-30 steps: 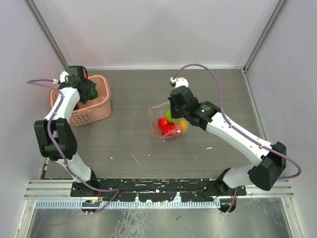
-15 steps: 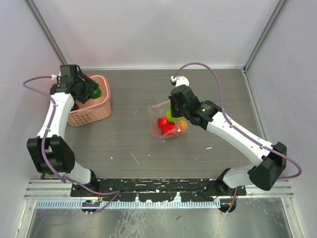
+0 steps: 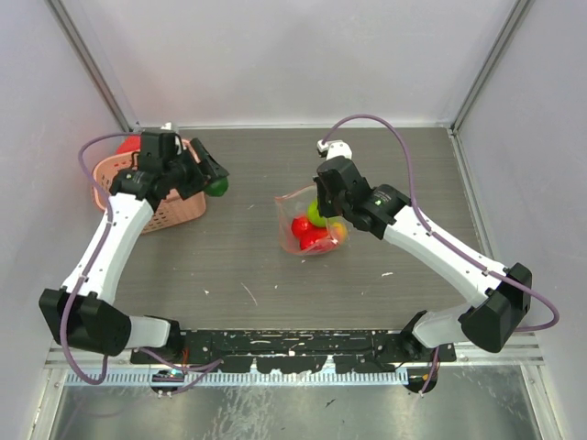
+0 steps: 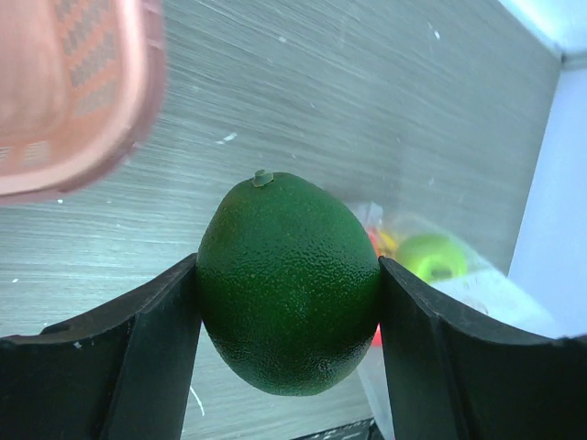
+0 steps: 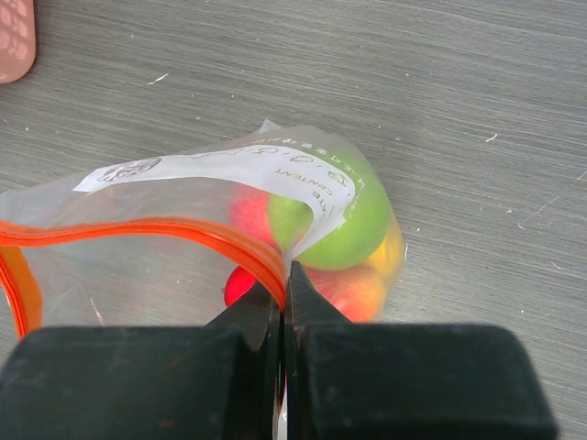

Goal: Place the food in the zip-top bag and seal the zipper
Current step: Place the fake fruit in the zipper food storage bag.

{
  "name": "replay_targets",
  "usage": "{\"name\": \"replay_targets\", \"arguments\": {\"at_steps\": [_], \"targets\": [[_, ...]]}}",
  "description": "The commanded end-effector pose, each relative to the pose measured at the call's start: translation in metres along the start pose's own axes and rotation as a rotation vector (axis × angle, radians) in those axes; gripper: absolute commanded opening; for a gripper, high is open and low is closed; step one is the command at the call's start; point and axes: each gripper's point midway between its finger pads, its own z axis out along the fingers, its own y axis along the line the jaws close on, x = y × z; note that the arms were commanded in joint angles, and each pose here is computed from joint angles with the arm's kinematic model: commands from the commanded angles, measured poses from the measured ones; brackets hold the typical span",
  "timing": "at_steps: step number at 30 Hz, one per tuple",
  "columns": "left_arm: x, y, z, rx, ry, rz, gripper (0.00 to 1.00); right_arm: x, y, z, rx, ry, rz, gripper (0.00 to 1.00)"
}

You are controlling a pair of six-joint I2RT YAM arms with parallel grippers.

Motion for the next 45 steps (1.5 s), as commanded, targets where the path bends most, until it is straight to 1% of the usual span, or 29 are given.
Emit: {"name": "replay_targets", "arguments": {"at_steps": [1,5,8,11,15,22,24,29,33,35,45], "targets": [[0.012,-0.038,-0.025,0.139,-0.034,0.168,0.37,-0.030,0.007,-0.010,-0.024,-0.079,0.044,0.00],[0.028,-0.068,-0.044,0.246,-0.077,0.315,0.36,-0.029,0.009,-0.010,-0.034,-0.075,0.044,0.00],[0.043,-0.087,-0.054,0.338,-0.120,0.436,0.34,-0.030,0.009,-0.011,-0.037,-0.077,0.045,0.00],[0.057,-0.110,-0.069,0.467,-0.180,0.565,0.30,-0.030,0.009,-0.012,-0.037,-0.077,0.047,0.00],[0.076,-0.133,-0.085,0.614,-0.233,0.717,0.32,-0.029,0.009,-0.012,-0.038,-0.075,0.047,0.00],[0.122,-0.171,-0.111,0.864,-0.282,0.984,0.34,-0.028,0.009,-0.011,-0.040,-0.074,0.047,0.00],[0.137,-0.179,-0.114,0.921,-0.285,1.049,0.34,-0.028,0.010,-0.011,-0.043,-0.072,0.048,0.00],[0.160,-0.196,-0.114,1.035,-0.316,1.178,0.36,-0.028,0.010,-0.011,-0.048,-0.072,0.052,0.00],[0.172,-0.200,-0.104,1.079,-0.335,1.246,0.37,-0.027,0.011,-0.012,-0.054,-0.072,0.055,0.00],[0.176,-0.198,-0.096,1.076,-0.341,1.265,0.38,-0.027,0.012,-0.013,-0.057,-0.072,0.055,0.00],[0.180,-0.172,-0.048,0.909,-0.330,1.290,0.40,-0.030,0.013,-0.015,-0.068,-0.084,0.060,0.00]]}}
